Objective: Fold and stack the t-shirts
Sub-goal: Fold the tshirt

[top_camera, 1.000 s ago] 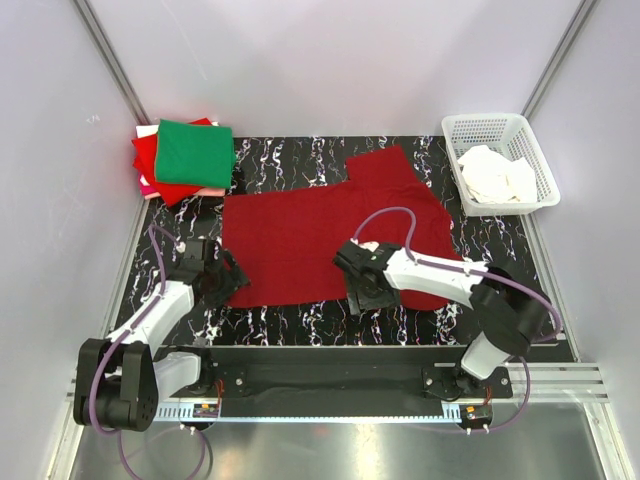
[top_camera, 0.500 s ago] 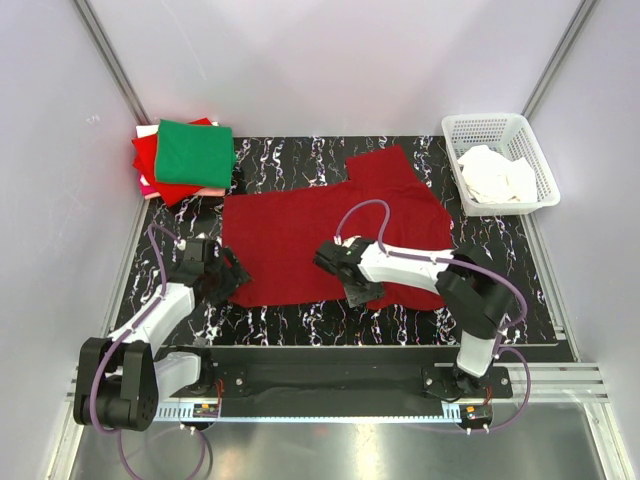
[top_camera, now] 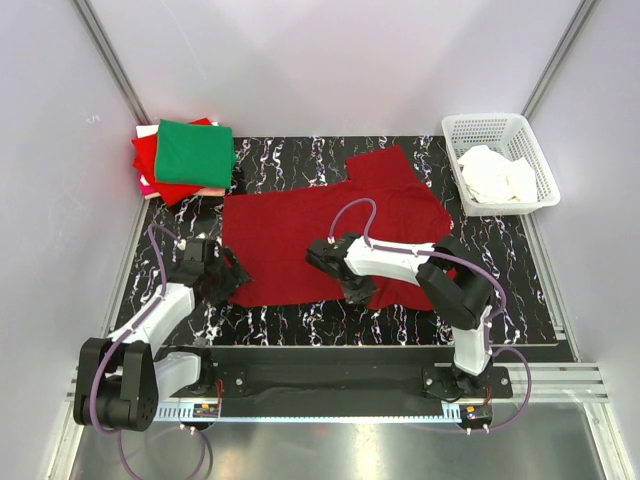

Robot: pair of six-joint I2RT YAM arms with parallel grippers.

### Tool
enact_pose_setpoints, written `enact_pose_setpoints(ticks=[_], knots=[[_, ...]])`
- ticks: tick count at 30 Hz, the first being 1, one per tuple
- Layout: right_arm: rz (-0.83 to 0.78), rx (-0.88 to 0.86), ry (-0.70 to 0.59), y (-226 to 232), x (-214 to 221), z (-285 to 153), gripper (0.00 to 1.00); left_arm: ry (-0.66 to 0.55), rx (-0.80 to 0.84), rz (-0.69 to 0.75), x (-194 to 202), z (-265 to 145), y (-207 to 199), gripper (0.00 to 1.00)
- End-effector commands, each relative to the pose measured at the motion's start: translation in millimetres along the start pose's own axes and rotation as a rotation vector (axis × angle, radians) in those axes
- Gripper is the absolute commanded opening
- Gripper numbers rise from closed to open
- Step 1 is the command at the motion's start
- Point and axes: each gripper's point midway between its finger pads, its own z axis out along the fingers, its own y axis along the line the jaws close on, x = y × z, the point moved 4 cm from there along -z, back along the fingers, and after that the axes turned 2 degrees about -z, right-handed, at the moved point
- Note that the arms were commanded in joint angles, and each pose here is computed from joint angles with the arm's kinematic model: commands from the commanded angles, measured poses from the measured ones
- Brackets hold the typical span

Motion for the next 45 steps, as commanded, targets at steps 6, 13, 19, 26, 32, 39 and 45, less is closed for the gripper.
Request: enact_pose_setpoints(ticks=[6,13,19,26,32,39,45], knots=[[0.018,0.107,-0.079,-34,-4,-24,0.00,0.040,-0.015,0.014,11,1,8,0.74],[0.056,0.226,-0.178,-85,-28,-54,0.00,0.041,0.003,0.010,11,-1,5,0.73],[0.076,0.307,-0.211,-132,-55,-61,0.00,0.030,0.009,0.013,10,-3,4,0.73],[0.147,0.417,-0.324,-183,-92,-71,0.00,0.032,0.013,0.014,10,-2,3,0.73],[0.177,0.423,-0.389,-211,-122,-63,0.00,0.036,0.013,0.017,11,-1,4,0.73],[0.179,0.413,-0.427,-227,-154,-41,0.00,0.041,0.009,0.018,12,2,5,0.73],[0.166,0.408,-0.385,-237,-175,-6,0.00,0.047,0.010,0.022,13,5,6,0.73]])
